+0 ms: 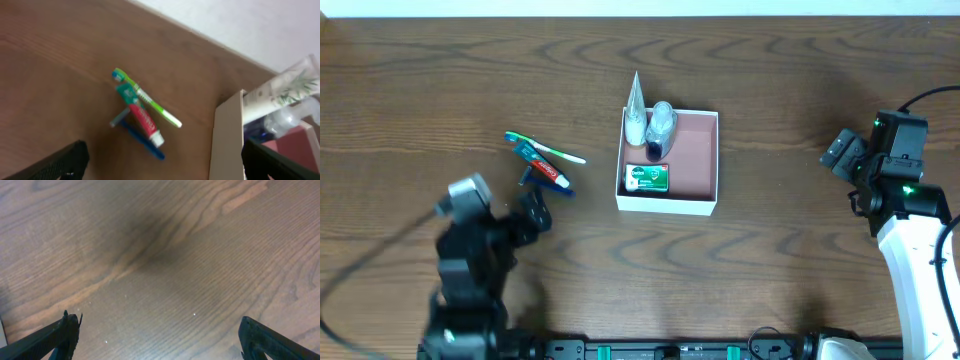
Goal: Pack container
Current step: 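Reach the left gripper to the Colgate toothpaste tube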
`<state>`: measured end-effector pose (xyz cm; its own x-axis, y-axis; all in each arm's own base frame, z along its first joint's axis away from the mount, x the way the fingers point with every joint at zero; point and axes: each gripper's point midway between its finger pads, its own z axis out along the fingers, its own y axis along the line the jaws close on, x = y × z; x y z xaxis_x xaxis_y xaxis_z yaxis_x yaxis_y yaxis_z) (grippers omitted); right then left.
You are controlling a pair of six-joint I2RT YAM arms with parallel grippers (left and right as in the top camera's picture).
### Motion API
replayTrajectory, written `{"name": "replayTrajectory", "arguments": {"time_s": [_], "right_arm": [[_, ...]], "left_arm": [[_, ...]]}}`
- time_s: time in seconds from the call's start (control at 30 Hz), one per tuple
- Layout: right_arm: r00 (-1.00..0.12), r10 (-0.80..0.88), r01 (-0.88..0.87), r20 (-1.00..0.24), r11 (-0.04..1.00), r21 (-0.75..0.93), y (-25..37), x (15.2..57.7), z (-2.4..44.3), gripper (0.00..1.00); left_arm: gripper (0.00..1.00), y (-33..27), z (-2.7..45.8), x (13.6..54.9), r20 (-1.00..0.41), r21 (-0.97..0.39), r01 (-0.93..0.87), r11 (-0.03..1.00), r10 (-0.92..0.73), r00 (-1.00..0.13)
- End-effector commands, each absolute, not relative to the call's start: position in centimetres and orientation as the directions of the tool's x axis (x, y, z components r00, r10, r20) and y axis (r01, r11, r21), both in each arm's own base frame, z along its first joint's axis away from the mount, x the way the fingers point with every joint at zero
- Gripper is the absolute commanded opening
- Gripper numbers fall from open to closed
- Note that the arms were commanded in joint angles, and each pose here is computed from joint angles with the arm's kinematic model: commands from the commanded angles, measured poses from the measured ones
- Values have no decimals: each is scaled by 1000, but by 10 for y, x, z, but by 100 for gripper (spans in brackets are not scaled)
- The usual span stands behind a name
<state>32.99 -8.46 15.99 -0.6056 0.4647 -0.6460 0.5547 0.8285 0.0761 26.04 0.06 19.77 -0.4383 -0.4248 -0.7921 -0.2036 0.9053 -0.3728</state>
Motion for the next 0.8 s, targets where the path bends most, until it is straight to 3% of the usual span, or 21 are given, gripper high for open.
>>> {"name": "replayTrajectory", "arguments": {"time_s": [0.0,0.13,0.33,0.57,0.77], "right_arm": [[-594,478,568,-647,819,83,-87,330,161,99],[-595,478,567,-647,819,83,-87,330,161,99],[-595,478,567,-647,819,83,-87,330,161,99],[-595,478,567,-647,819,83,-87,330,161,99],[-595,478,567,-647,819,83,-87,330,161,99]], "left_arm": [[98,1,218,285,-736,-349,-235,907,-420,-530],[98,-8,215,316,-618,-284,-217,934,-351,-704],[98,-21,171,345,-432,-302,-235,924,-353,-830],[98,-33,108,351,-236,-316,-283,905,-364,-901],[98,-33,78,357,-160,-309,-357,881,-419,-894]]}}
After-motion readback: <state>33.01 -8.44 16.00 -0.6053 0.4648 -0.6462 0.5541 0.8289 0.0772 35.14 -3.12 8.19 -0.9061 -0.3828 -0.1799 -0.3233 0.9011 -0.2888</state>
